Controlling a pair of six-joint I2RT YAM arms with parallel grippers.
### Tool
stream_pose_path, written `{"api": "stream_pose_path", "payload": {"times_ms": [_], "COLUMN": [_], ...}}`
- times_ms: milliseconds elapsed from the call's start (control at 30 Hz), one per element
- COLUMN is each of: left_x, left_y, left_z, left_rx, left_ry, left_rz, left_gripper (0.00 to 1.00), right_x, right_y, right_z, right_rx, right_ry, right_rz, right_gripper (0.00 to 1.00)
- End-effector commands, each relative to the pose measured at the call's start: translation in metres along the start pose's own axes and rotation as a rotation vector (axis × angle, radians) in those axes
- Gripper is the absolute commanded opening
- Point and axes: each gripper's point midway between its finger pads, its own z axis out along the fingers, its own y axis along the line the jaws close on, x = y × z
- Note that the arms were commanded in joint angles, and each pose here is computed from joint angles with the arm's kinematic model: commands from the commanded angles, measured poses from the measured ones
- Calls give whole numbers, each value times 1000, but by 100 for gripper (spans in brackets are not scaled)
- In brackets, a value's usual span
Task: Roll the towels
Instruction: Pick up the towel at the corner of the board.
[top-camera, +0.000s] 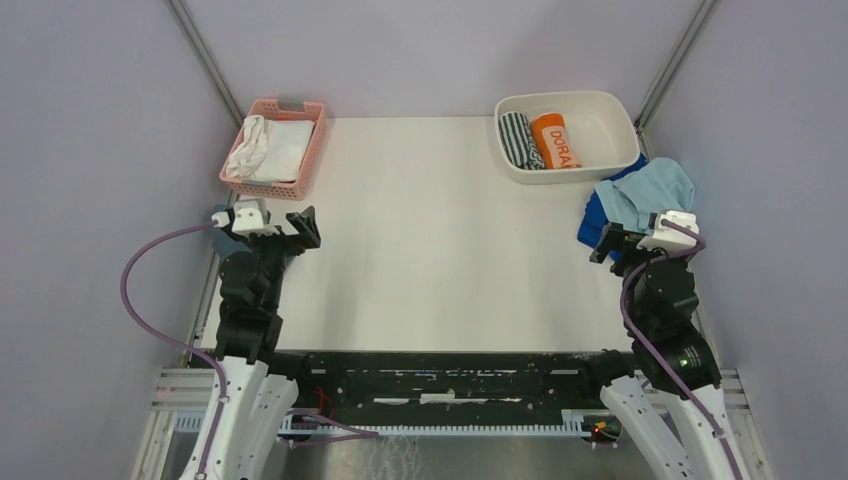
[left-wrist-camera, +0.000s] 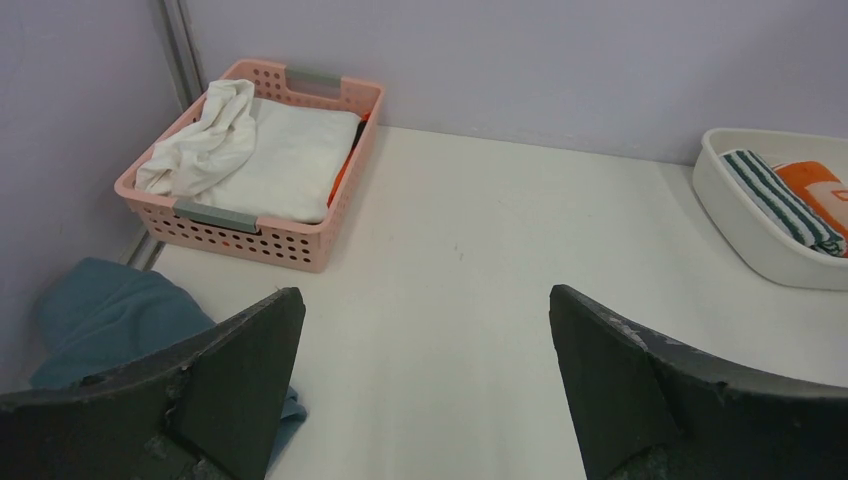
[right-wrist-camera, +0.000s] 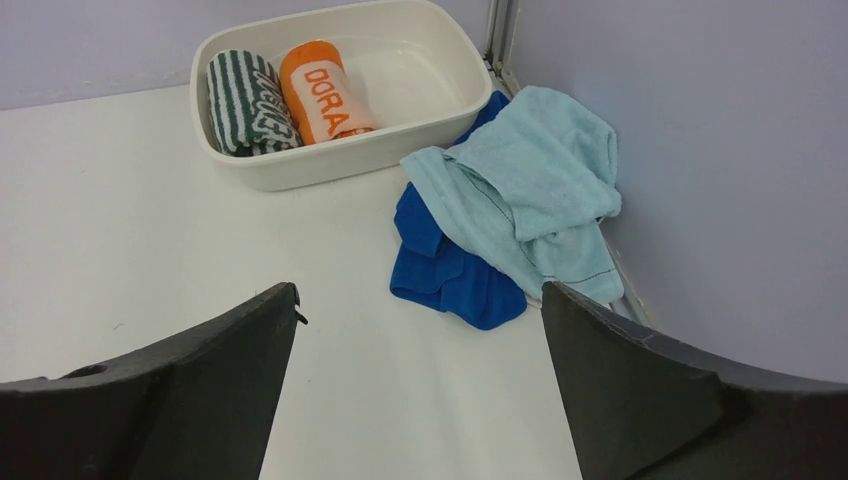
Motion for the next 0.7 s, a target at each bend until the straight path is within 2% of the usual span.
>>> {"api": "stream_pose_path", "payload": {"times_ms": [0,367,533,667], "left_x": [-26,-31,-34,-32], "left_y": [-1,-10,-28,-44], "left_z": [-2,-7,-11,-10], "left_rx": [-5,38,123,197], "left_ry": [-74,-89,-84,-58], "left_rz": [-41,-67,-115,-98], "left_gripper": [99,99,99,99], "right_x": [-10,-5,-4,-1], "right_y": [-2,-2,5,10], "right_z": [0,1,12,31], "right_rx": [13,17,30,84], "right_ry": [-38,-5,77,176], "right_rz": [13,2,-26,-71], "right_gripper": [100,100,100,100]}}
